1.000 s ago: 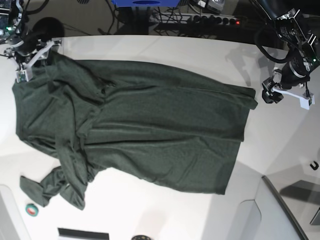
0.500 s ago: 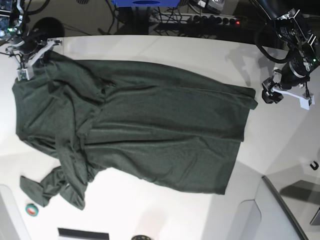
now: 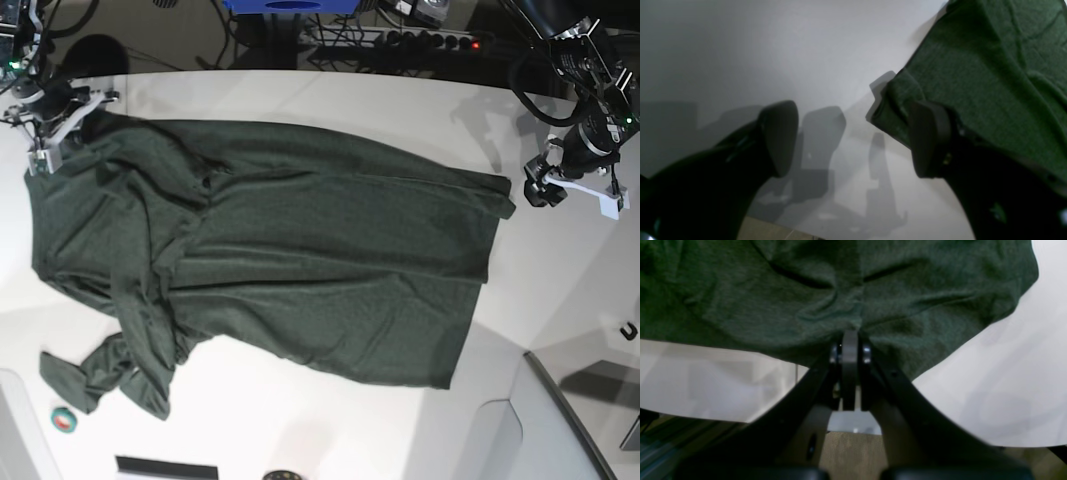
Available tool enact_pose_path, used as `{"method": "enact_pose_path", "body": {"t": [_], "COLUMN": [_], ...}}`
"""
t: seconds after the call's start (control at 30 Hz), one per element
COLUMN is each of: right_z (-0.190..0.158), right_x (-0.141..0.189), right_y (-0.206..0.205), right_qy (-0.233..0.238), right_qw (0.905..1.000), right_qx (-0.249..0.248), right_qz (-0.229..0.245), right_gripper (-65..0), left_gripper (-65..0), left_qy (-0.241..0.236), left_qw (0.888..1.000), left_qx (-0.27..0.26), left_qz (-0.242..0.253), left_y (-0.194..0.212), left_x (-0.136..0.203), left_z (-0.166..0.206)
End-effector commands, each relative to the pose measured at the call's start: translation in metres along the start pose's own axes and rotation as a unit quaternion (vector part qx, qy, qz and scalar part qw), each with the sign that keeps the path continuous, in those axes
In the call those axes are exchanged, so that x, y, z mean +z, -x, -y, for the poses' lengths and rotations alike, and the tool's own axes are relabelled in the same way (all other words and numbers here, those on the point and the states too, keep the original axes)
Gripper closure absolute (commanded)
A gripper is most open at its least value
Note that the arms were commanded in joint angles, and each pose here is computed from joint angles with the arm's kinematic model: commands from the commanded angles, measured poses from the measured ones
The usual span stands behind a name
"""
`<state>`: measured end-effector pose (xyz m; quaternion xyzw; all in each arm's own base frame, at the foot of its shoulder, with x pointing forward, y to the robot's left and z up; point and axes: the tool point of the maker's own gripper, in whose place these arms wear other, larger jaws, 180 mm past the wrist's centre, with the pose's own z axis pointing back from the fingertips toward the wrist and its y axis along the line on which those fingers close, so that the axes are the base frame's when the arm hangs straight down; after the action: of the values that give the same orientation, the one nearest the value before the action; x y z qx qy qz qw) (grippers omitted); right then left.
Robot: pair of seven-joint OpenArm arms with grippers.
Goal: Layout the t-shirt on the table in an organized manner, then fold the t-shirt properly
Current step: 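Drag the held shirt corner with the right gripper along the table edge, then hold the shirt corner with the right gripper and smooth it flat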
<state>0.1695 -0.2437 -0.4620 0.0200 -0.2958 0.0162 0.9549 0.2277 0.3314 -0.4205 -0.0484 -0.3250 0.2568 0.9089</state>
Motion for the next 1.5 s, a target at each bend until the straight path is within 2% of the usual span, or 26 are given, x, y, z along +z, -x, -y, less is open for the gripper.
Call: {"method": "enact_pose_path", "body": {"t": [0.0,0.23,0.37,0.53,0.73,0.83,0.93,1.0,1.47], "right_z": [0.007,0.016,0.029,0.032,0.051,0.048,0.042,0.038,0.036], "right_x": [0.004,0.002,-0.003,-0.006,-0.019,-0.017,-0.017,-0.024,-0.034], "right_y": [-0.014,-0.037,-0.059,-0.096,-0.106,-0.095,-0.076,-0.063,-0.060], "right_qy": [0.007,0.014,0.024,0.027,0.038,0.037,0.030,0.023,0.017], "right_qw": [0.9997,0.9990,0.9988,0.9971,0.9983,0.9987,0.9992,0.9996,0.9998], "right_qx": [0.006,0.019,0.033,0.038,0.028,0.028,0.027,0.012,-0.002], "right_qz": [0.021,0.040,0.027,0.061,0.035,0.023,0.002,-0.011,-0.011], "right_gripper": [-0.9,-0.9,-0.9,-0.9,-1.4,-6.6,-20.9,-24.9,-24.9], "left_gripper": [-49.5,-49.5,-49.5,-49.5,-49.5,-49.5,-49.5,-49.5,-49.5], "left_qy": [0.001,0.001,0.001,-0.003,-0.006,-0.008,-0.025,-0.030,-0.032], "left_qw": [1.000,1.000,1.000,1.000,1.000,1.000,0.999,0.999,0.999], "left_qx": [-0.004,-0.004,-0.004,-0.004,-0.006,-0.007,0.007,0.014,0.016], "left_qz": [0.021,0.021,0.021,0.016,0.013,0.012,0.021,0.027,0.028], "left_y": [-0.015,-0.015,-0.015,-0.009,-0.006,-0.006,-0.009,-0.012,-0.012], "left_x": [0.004,0.004,0.004,0.005,0.007,0.008,0.015,0.018,0.018], "left_z": [-0.001,-0.001,-0.001,-0.005,-0.008,-0.010,-0.027,-0.032,-0.034]}}
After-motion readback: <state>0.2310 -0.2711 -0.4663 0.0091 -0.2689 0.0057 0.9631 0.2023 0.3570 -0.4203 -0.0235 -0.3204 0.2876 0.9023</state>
